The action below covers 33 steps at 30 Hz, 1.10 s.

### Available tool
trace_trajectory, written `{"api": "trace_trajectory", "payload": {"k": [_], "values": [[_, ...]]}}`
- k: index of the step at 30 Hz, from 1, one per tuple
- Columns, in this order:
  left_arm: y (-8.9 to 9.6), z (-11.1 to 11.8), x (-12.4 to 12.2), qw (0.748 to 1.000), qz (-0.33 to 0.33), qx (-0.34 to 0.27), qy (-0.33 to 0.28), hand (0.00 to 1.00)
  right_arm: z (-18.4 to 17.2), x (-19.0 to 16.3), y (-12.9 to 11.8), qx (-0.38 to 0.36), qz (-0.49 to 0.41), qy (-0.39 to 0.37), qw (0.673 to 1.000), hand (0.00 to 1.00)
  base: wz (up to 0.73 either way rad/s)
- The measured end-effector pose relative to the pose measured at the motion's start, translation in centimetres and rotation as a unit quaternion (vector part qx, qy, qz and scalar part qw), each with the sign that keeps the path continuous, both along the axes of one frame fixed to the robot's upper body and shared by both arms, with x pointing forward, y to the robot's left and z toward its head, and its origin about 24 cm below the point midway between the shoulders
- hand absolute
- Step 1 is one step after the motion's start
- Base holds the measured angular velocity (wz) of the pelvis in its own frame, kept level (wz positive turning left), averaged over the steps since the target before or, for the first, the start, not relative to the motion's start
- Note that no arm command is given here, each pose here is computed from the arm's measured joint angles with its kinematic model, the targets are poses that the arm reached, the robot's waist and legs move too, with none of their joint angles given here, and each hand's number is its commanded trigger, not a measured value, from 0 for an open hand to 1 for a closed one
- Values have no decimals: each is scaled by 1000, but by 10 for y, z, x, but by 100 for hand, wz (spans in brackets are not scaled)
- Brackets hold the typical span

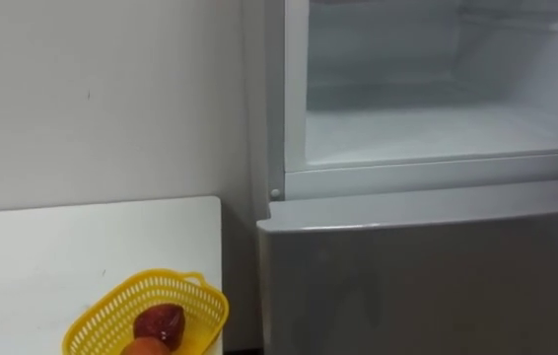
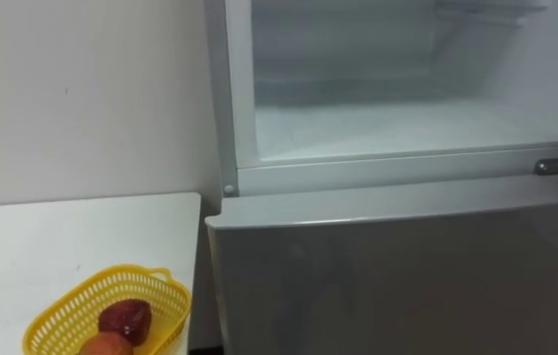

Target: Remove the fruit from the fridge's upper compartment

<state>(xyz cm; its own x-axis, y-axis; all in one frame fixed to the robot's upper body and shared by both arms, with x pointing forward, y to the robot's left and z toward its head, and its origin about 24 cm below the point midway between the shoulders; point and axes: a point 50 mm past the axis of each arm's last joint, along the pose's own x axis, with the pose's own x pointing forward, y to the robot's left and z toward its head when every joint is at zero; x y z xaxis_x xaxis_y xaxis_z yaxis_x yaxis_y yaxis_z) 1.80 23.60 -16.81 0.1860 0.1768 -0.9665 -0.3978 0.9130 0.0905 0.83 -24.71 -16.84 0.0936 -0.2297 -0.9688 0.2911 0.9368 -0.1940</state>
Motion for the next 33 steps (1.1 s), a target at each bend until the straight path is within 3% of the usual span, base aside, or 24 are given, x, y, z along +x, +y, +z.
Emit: {"api": "trace_trajectory", "payload": {"k": [3,6,9,11,12,14,17,21,26,33], "values": [[-1,0,0,1000,1,0,1,0,0,-10,-2,0,-66,6,998,0,0],[3,0,-8,1000,27,4,7,0,0,-17,-3,10,-193,-5,981,0,2],[10,2,-15,998,60,9,7,0,1,-27,-8,11,-350,-31,936,0,5],[14,3,-23,996,87,13,11,0,3,-32,-12,16,-508,-67,859,0,-5],[15,3,-23,996,91,13,11,0,4,-32,-14,18,-540,-78,838,0,-7],[17,4,-26,995,100,16,11,0,6,-33,-20,18,-655,-111,747,0,-8],[21,5,-25,994,110,20,7,0,10,-23,-31,25,-737,-158,656,0,-8],[24,6,-21,994,109,18,7,0,14,-6,-43,35,-767,-197,609,0,0],[28,9,-17,995,98,25,-4,0,41,43,-79,56,-770,-310,554,0,-2],[28,10,-19,996,79,32,1,0,88,93,-111,88,-720,-450,521,0,-3]]}}
